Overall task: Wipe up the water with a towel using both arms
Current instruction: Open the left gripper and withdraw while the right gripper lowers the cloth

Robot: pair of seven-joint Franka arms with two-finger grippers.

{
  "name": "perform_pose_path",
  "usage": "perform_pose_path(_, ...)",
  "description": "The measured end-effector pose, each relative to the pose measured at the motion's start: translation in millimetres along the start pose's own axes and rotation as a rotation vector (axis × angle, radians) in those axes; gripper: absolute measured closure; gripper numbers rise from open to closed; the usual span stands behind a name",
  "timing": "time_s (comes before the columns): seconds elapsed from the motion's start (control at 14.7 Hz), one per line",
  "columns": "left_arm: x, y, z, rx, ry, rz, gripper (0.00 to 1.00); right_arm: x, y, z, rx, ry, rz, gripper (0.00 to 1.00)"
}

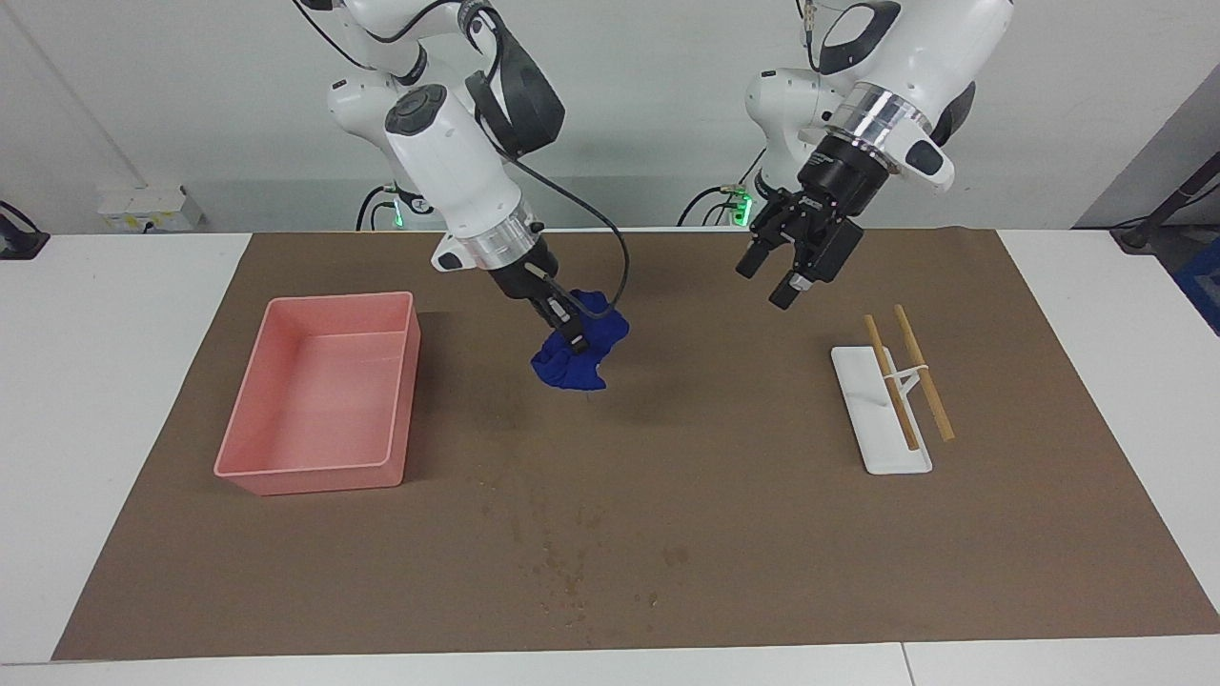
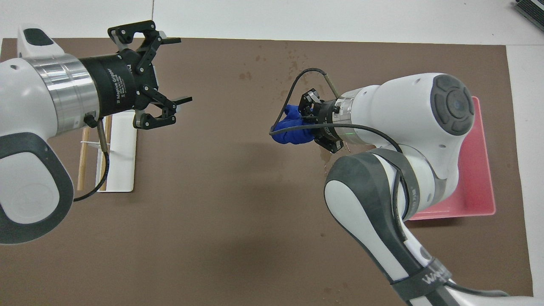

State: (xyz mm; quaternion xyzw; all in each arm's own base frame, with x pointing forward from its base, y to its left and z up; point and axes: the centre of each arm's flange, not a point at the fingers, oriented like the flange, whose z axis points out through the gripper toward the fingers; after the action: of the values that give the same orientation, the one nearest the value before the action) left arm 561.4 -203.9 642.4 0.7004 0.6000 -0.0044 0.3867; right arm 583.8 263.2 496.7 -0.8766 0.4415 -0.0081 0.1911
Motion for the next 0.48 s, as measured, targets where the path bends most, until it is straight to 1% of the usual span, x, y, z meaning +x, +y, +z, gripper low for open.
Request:
perform_pose_path(0.07, 14.8, 3.1, -3.8, 0.0, 0.033, 0.066, 0.0, 5.7, 3.6, 11.7, -0.03, 0.039, -0.069, 0.78)
perform_pose_path(0.14, 29.1, 4.8, -7.0, 0.014, 0.07, 0.146, 0.0, 12.4, 6.7, 24.0, -0.053, 0.065, -0.129, 0.78)
perform_pose_path(0.27, 46.6, 5.0, -11.0, 0.061, 0.125, 0.316, 0.0, 33.6, 17.9, 51.0, -0.085, 0.106, -0.234, 0.78)
perform_pose_path(0.41, 55.4, 3.3, -12.0, 0.106, 0.146, 0.453, 0.0, 61.4, 38.4, 76.7, -0.116, 0.159, -0.334, 0.78)
perform_pose_path(0.48, 63.3, 1.7, -13.2, 0.146, 0.154, 0.541, 0.0, 71.9, 47.9, 86.8, -0.123, 0.181, -0.37, 0.78)
